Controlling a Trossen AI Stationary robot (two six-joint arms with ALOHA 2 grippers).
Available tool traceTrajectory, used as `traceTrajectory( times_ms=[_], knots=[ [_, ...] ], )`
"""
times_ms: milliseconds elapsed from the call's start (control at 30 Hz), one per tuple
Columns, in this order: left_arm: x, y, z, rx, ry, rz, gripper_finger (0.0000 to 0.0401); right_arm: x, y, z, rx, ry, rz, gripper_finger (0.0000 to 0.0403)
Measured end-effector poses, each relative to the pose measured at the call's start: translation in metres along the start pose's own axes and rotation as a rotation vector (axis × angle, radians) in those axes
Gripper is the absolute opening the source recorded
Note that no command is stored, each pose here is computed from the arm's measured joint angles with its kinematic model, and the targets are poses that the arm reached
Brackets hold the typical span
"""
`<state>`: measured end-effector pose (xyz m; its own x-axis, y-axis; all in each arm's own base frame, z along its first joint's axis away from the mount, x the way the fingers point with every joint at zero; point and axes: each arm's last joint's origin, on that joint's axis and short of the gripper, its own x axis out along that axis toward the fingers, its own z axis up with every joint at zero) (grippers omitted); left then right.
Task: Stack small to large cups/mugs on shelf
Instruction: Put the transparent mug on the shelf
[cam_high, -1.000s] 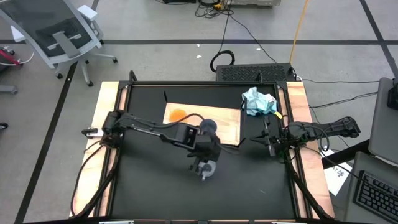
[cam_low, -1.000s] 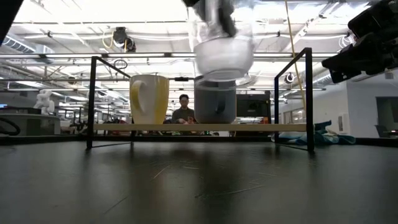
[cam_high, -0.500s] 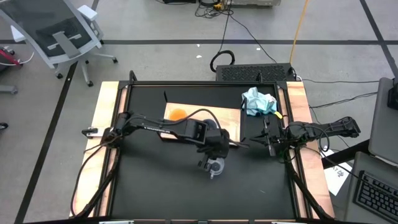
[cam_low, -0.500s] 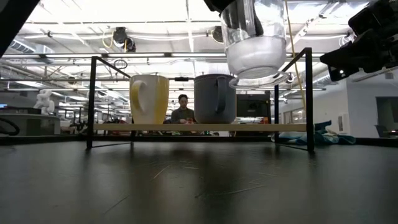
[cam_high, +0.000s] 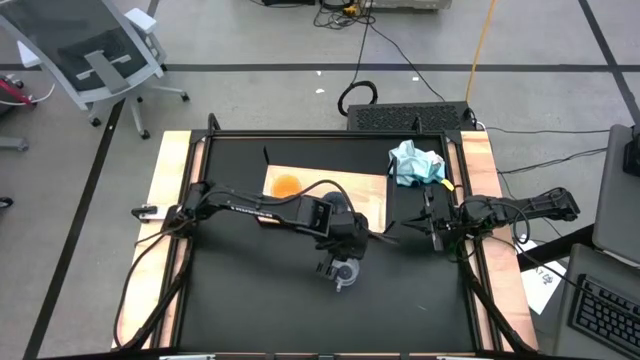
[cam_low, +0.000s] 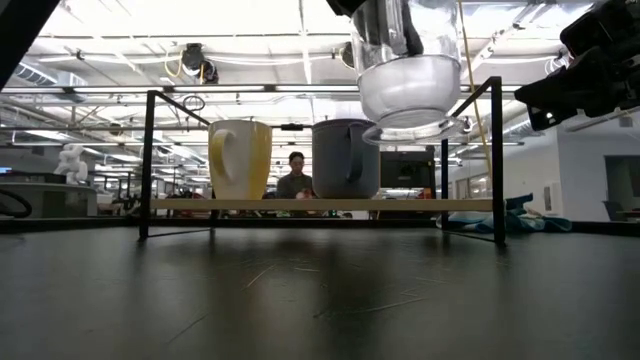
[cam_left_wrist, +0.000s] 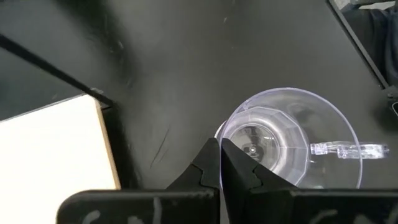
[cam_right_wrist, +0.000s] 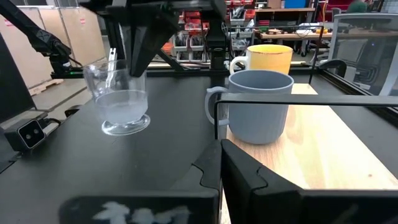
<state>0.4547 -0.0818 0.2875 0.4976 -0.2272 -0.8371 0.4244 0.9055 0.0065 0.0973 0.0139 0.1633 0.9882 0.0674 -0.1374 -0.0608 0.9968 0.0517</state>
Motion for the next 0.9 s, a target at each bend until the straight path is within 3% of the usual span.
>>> traceTrajectory(
  times_ms=[900],
  knots=[
    [0.058, -0.008, -0.038, -0.028, 0.047, -0.036, 0.0002, 0.000, 0.000, 0.000, 0.001, -0.005, 0.000, 0.0000]
  ],
)
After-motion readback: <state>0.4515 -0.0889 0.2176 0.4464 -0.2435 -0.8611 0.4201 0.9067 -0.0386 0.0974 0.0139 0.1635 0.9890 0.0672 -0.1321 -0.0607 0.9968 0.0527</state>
